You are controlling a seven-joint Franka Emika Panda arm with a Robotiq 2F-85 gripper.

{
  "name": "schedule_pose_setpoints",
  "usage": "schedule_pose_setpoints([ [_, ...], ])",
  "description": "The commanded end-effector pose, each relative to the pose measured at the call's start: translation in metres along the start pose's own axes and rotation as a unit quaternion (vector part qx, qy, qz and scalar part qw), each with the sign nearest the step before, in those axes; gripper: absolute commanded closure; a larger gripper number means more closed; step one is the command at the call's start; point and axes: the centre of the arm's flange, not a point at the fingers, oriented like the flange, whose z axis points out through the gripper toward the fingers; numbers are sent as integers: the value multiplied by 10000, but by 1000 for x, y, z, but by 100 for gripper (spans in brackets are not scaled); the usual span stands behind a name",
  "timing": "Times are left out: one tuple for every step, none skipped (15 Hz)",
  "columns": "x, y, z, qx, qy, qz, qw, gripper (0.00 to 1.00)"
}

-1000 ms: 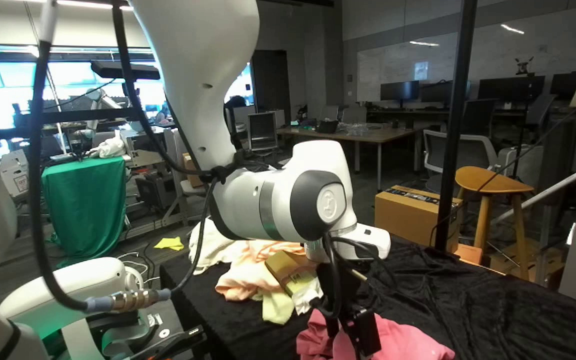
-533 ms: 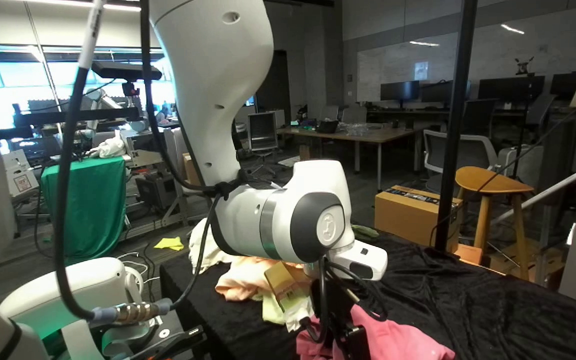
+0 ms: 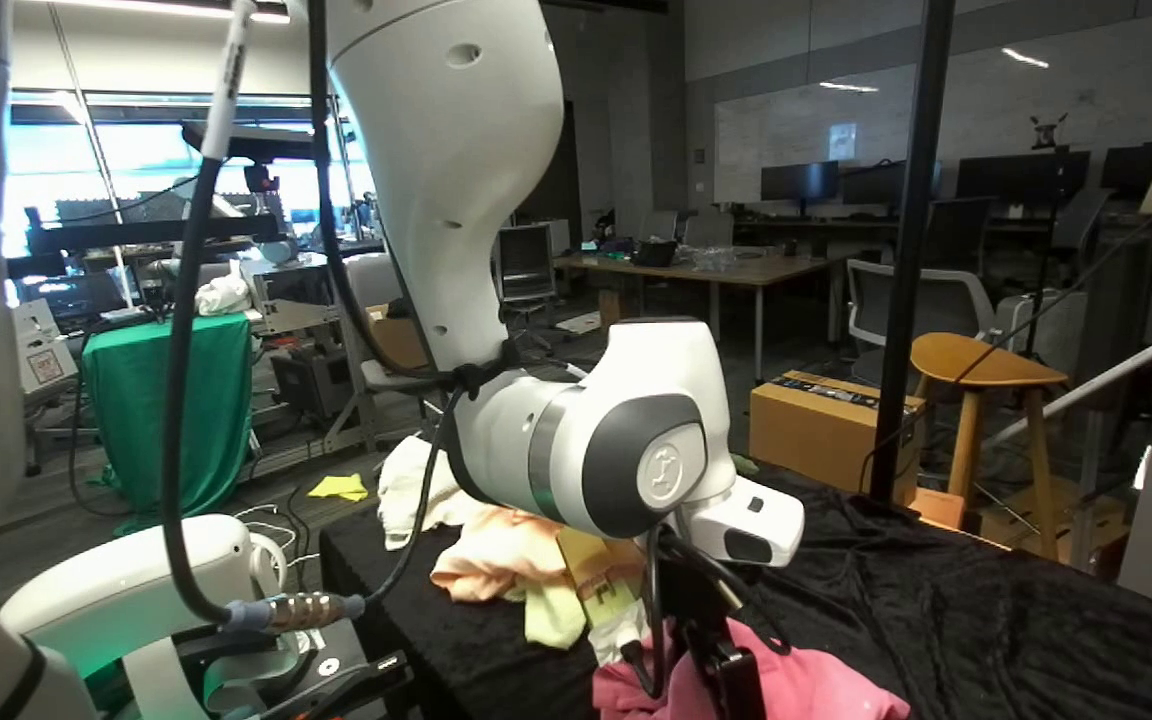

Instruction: Stack up all the objects on the table

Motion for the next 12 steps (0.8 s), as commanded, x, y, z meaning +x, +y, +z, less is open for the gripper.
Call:
schedule_pose_setpoints([
  [21,9,-3,-19,257,114,9996,0],
  [25,12,-4,-56,300,147,9994,0],
  [29,15,-6,-89,327,184,9993,0],
  [31,17,-6,-102,347,206,9991,0],
  [34,19,-5,-123,352,233,9990,0],
  [36,21,-3,-133,351,254,9990,0],
  [39,22,-1,-139,334,269,9990,0],
  [41,23,3,-151,312,285,9990,0],
  [45,25,5,-167,277,306,9990,0],
  [46,26,10,-161,248,333,9990,0],
  [46,26,15,-163,214,374,9989,0],
  [47,27,20,-161,165,407,9989,0],
])
